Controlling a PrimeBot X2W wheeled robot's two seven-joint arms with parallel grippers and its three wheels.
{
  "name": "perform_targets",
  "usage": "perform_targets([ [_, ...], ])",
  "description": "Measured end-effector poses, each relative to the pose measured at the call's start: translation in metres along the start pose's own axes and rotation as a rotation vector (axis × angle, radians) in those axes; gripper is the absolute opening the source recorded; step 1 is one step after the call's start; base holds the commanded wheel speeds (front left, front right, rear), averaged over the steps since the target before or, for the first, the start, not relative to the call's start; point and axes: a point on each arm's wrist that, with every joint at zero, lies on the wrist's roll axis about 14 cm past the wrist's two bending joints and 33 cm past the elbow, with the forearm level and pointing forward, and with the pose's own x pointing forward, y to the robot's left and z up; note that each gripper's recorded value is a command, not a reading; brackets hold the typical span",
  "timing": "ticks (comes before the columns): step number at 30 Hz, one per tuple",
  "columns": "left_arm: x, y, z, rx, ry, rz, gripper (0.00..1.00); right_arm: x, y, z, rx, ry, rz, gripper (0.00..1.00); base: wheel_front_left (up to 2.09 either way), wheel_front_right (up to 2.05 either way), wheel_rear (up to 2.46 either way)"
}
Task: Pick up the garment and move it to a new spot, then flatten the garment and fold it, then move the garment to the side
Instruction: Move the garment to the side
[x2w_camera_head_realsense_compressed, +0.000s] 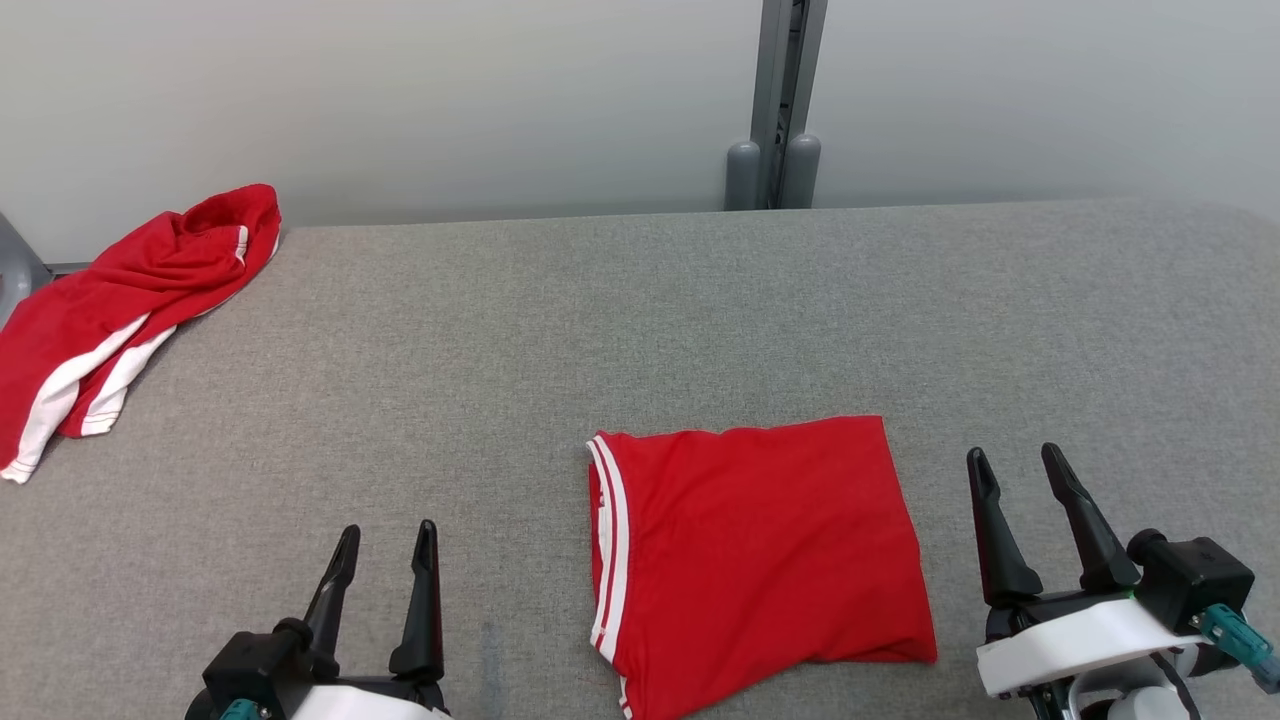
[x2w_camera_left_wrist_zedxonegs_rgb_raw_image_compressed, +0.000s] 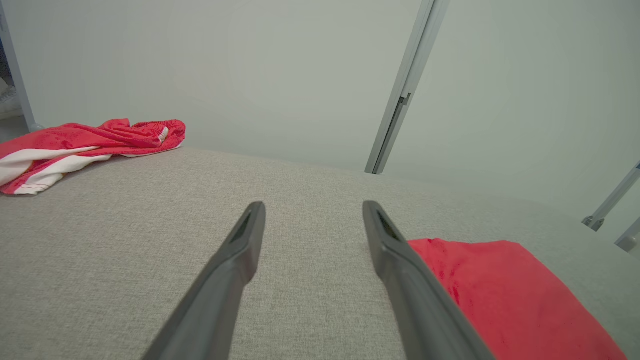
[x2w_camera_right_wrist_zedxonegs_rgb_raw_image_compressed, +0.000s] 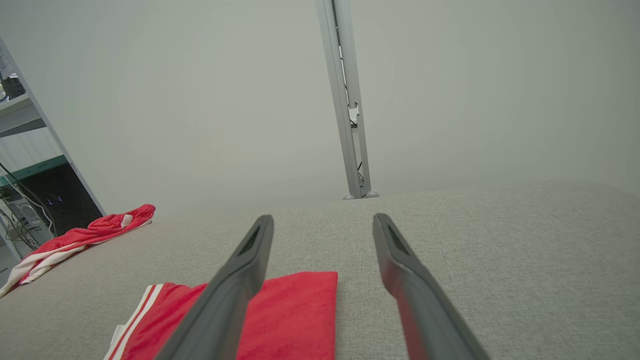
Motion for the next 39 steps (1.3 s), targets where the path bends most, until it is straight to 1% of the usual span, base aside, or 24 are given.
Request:
perform_targets([
  [8, 0.0, 0.0, -0.001, -0.001, 0.003, 0.0, 1.0, 0.0, 0.001, -0.007, -0.004, 0.021, 0.003, 1.0, 0.0, 0.0, 0.0],
  [12, 0.0, 0.0, -0.003, 0.002, 0.008, 0.0, 1.0, 0.01, -0.001, -0.008, -0.083, 0.056, 0.013, 1.0, 0.0, 0.0, 0.0],
  [15, -0.001, 0.002, -0.003, 0.002, 0.01, 0.006, 1.0, 0.017, -0.011, -0.017, -0.118, 0.158, 0.016, 1.0, 0.0, 0.0, 0.0],
  [16, -0.001, 0.003, -0.004, 0.001, 0.012, 0.011, 1.0, 0.019, -0.023, -0.024, -0.153, 0.242, 0.017, 1.0, 0.0, 0.0, 0.0],
  [19, 0.0, 0.005, -0.005, 0.001, 0.016, 0.017, 1.0, 0.023, -0.034, -0.031, -0.175, 0.349, 0.027, 1.0, 0.0, 0.0, 0.0],
  [24, 0.003, 0.008, -0.007, 0.0, 0.022, 0.026, 1.0, 0.019, -0.032, -0.062, -0.143, 0.555, 0.072, 1.0, 0.0, 0.0, 0.0],
  [27, 0.004, 0.011, -0.008, 0.0, 0.025, 0.036, 1.0, 0.017, -0.023, -0.081, -0.088, 0.65, 0.1, 1.0, 0.0, 0.0, 0.0],
  [30, 0.005, 0.015, -0.012, 0.0, 0.037, 0.048, 1.0, 0.019, -0.015, -0.095, -0.033, 0.714, 0.119, 1.0, 0.0, 0.0, 0.0],
  [39, 0.01, 0.025, -0.015, 0.003, 0.048, 0.073, 1.0, 0.025, -0.003, -0.131, -0.003, 0.873, 0.161, 1.0, 0.0, 0.0, 0.0],
])
